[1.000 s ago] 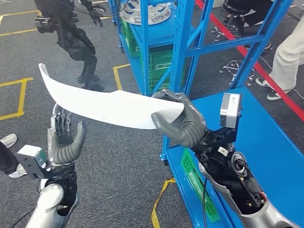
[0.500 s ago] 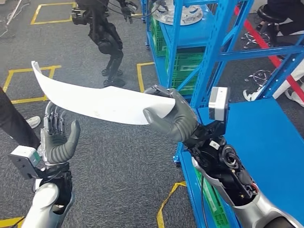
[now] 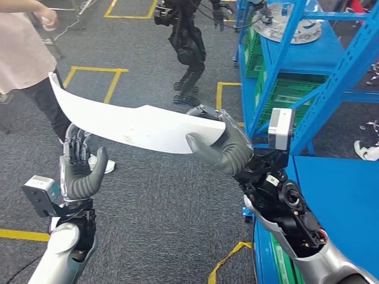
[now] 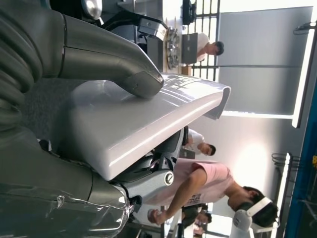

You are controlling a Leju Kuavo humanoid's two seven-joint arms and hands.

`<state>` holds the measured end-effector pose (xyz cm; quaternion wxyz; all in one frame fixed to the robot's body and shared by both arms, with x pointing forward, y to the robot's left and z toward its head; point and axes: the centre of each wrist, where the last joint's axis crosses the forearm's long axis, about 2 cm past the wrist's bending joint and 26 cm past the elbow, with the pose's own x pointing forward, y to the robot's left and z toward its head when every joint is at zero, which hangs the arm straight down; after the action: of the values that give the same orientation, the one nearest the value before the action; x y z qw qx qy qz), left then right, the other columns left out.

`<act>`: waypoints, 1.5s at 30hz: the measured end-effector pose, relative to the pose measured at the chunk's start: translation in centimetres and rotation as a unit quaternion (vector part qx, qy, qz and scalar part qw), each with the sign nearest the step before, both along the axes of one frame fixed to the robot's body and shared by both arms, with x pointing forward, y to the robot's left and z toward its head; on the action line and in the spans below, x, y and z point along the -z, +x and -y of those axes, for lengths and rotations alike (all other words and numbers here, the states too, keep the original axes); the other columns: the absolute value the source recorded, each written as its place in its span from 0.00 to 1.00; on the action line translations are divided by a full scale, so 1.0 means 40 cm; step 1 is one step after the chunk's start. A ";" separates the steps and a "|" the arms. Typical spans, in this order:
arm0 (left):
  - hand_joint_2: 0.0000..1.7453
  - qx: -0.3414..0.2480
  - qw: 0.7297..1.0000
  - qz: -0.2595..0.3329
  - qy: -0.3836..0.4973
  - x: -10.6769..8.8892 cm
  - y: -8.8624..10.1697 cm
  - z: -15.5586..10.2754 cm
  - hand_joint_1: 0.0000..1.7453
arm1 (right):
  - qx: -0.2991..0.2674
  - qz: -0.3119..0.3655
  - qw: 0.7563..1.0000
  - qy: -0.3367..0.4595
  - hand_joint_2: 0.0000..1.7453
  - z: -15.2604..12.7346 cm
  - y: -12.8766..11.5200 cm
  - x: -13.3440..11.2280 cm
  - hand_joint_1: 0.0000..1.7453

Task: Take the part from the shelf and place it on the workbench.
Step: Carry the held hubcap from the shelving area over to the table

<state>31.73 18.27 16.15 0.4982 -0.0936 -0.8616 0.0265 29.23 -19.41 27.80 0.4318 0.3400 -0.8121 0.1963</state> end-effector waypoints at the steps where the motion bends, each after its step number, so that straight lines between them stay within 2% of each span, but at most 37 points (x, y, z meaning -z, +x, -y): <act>1: 1.00 0.000 1.000 -0.002 0.001 0.002 -0.001 -0.001 0.00 | 0.000 0.000 1.000 0.000 1.00 -0.001 0.001 0.001 1.00; 27: 1.00 -0.003 1.000 -0.010 -0.004 0.004 -0.004 -0.001 0.00 | 0.019 -0.016 1.000 -0.007 1.00 0.002 -0.004 0.030 1.00; 45: 1.00 -0.039 0.999 -0.009 0.019 0.010 -0.010 -0.003 0.00 | 0.041 -0.009 0.999 -0.011 1.00 0.015 0.006 0.036 1.00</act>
<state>31.31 18.40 15.74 0.5063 -0.0503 -0.8604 0.0305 29.49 -20.02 26.37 0.4501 0.3036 -0.8193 0.1843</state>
